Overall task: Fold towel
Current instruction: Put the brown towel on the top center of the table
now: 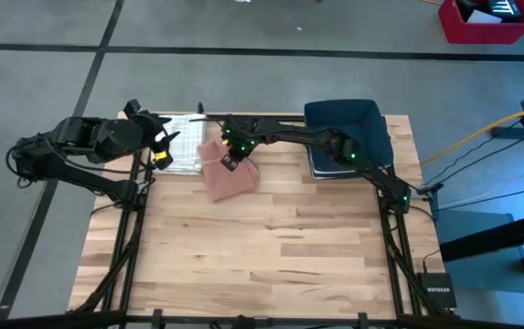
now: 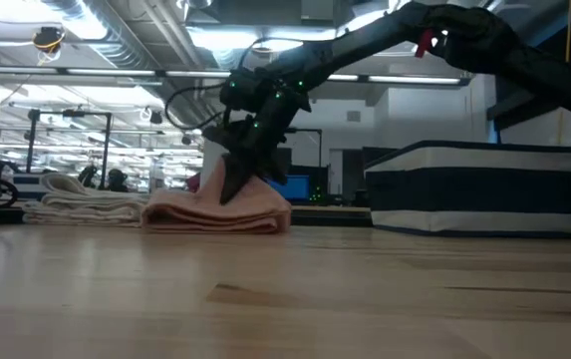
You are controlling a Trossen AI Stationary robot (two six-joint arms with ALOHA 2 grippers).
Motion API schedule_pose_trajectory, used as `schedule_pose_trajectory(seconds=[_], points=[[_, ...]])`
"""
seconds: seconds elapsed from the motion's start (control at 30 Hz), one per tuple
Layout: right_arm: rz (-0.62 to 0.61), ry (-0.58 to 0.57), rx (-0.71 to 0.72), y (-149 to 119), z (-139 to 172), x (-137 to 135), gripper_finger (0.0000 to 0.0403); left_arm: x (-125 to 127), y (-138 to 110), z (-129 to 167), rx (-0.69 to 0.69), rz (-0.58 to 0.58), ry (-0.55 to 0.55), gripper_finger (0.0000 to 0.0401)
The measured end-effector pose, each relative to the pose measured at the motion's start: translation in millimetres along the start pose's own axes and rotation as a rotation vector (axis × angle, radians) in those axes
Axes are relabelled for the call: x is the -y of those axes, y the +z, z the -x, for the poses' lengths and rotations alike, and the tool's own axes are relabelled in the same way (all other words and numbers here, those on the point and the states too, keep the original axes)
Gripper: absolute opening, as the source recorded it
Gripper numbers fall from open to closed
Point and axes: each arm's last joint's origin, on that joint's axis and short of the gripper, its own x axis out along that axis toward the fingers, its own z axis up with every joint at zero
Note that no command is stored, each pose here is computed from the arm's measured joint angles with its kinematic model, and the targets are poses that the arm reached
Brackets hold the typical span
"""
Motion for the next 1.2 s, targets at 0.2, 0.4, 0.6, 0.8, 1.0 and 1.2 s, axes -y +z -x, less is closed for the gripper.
schedule_pose_trajectory(seconds=[0.2, 0.4, 0.6, 0.8, 1.0, 1.2], points=[[-0.049, -0.067, 0.019, -1.4, 10.3, -12.7, 0.0012, 5.2, 2.4, -5.0, -0.013, -0.008, 0.002, 0.0186], [-0.061, -0.191, -0.077, -20.8, 9.3, -29.6, 0.0024, 14.3, 5.5, -14.1, -0.043, -0.035, 0.005, 0.0186], [-0.128, -0.263, -0.115, -37.3, -7.0, -31.0, 0.0043, 23.7, 8.3, -23.5, -0.072, -0.069, 0.009, 0.0186], [-0.121, -0.243, -0.126, -40.3, -7.1, -40.8, 0.0107, 26.5, 9.0, -26.3, -0.08, -0.066, 0.01, 0.0186], [-0.091, -0.25, -0.141, -30.9, 13.2, -47.1, 0.018, 26.9, 8.5, -25.4, -0.086, -0.042, -0.036, 0.0186], [-0.06, -0.273, -0.191, -26.9, 35.8, -52.6, 0.0218, 26.9, 7.8, -25.2, -0.093, -0.026, -0.043, 0.0186]])
